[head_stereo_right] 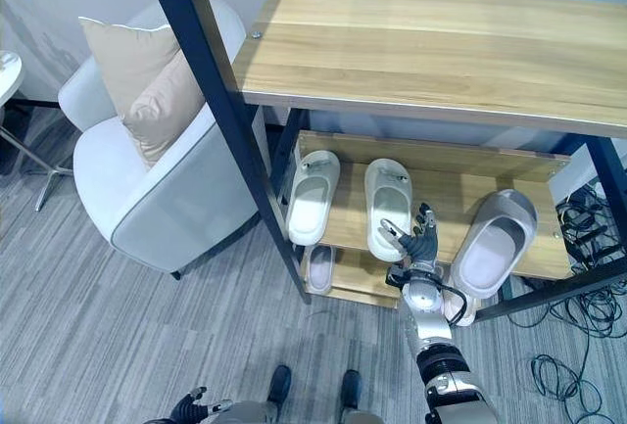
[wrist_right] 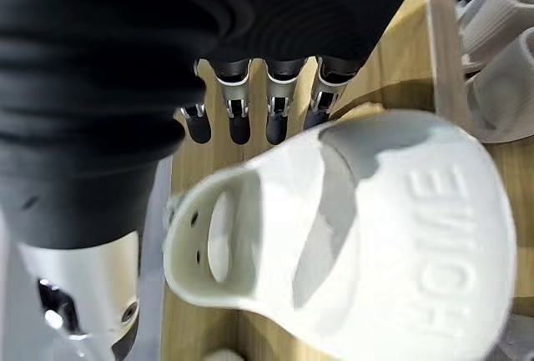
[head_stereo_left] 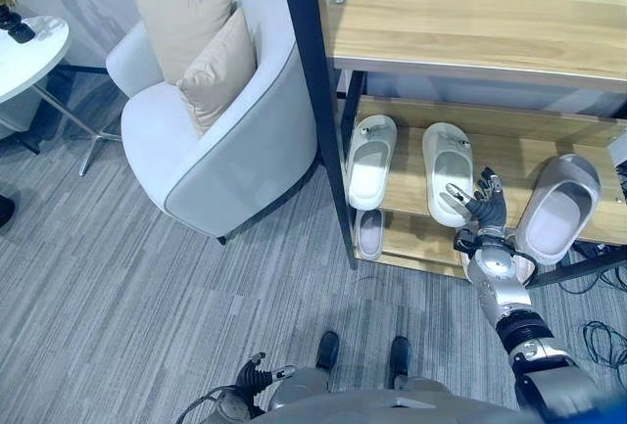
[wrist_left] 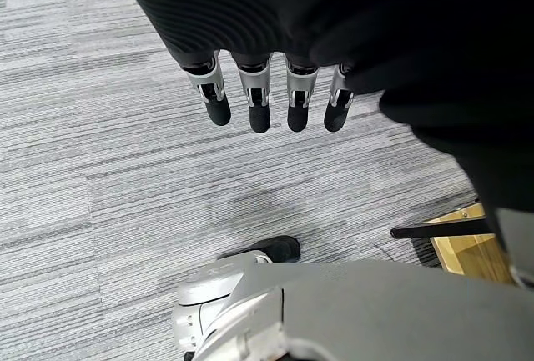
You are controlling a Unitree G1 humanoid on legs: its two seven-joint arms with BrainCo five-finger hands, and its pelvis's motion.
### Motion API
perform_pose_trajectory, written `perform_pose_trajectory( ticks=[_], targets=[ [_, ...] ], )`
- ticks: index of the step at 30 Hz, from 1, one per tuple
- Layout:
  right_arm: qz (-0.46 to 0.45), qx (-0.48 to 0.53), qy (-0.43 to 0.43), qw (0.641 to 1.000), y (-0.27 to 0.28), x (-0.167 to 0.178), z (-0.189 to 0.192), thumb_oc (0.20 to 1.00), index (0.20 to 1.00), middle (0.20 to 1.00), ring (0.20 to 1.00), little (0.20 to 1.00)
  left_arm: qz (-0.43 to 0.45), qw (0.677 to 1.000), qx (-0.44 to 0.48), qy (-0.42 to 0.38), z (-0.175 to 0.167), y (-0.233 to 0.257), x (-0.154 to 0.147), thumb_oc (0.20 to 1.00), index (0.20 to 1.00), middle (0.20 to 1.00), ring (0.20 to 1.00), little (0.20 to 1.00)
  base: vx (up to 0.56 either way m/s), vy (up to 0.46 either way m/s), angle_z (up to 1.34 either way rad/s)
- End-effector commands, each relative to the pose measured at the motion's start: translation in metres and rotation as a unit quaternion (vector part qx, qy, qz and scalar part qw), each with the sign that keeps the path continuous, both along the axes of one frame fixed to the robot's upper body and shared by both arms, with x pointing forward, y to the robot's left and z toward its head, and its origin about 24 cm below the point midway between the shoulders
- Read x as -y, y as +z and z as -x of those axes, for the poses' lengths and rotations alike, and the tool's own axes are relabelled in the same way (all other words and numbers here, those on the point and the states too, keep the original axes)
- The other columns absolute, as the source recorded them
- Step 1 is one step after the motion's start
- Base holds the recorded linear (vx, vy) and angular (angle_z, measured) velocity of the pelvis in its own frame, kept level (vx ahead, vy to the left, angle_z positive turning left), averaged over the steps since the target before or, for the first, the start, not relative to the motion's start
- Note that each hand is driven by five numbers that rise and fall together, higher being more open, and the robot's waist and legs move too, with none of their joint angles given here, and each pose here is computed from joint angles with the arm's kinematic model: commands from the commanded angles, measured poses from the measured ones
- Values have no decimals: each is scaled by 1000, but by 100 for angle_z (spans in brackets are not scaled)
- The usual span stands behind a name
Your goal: Arrange the slippers neatly on the shoe rack.
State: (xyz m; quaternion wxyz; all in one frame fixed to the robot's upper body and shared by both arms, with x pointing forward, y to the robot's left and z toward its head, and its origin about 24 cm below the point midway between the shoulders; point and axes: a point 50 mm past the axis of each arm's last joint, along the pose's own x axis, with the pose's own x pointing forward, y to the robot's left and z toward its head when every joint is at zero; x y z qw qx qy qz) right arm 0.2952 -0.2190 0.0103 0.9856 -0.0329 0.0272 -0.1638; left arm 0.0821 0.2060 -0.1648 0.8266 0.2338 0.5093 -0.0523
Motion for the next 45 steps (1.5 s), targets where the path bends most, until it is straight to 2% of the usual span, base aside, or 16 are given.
perform_pose_trajectory(
  ticks=[1, 8, 24, 28, 32, 39, 45],
  targets=[
    [48, 60, 22, 997, 34, 3, -17, 1000, 1000, 1000, 1000, 1000, 12, 1000, 4, -18, -12, -1, 18, 1000, 1000, 1000, 1000, 1000, -37, -1, 5],
    [56, 51, 42, 996, 33, -3, -21, 1000, 1000, 1000, 1000, 1000, 19, 999, -17, -38, -1, -5, 24, 1000, 1000, 1000, 1000, 1000, 9, 0, 0],
    [19, 60, 54, 997, 34, -31, -26, 1000, 1000, 1000, 1000, 1000, 16, 999, -8, -38, -8, -3, 27, 1000, 1000, 1000, 1000, 1000, 1, 0, 0],
    [-16, 35, 31, 999, 18, -39, -17, 1000, 1000, 1000, 1000, 1000, 6, 1000, -10, -22, -7, -4, 25, 1000, 1000, 1000, 1000, 1000, 51, 23, 2],
    [-29, 5, 55, 998, 1, -52, -4, 1000, 1000, 1000, 1000, 1000, -5, 1000, -14, -9, -3, -4, 21, 1000, 1000, 1000, 1000, 1000, 80, 45, -1],
    [-33, 2, 57, 998, -1, -56, 2, 1000, 1000, 1000, 1000, 1000, -9, 1000, -9, -4, -5, -4, 20, 1000, 1000, 1000, 1000, 1000, 19, 26, -3],
    [-18, -4, 44, 999, -3, -45, 4, 1000, 1000, 1000, 1000, 1000, -12, 1000, -17, -1, 0, -5, 18, 1000, 1000, 1000, 1000, 1000, 28, 21, 4]
  ],
)
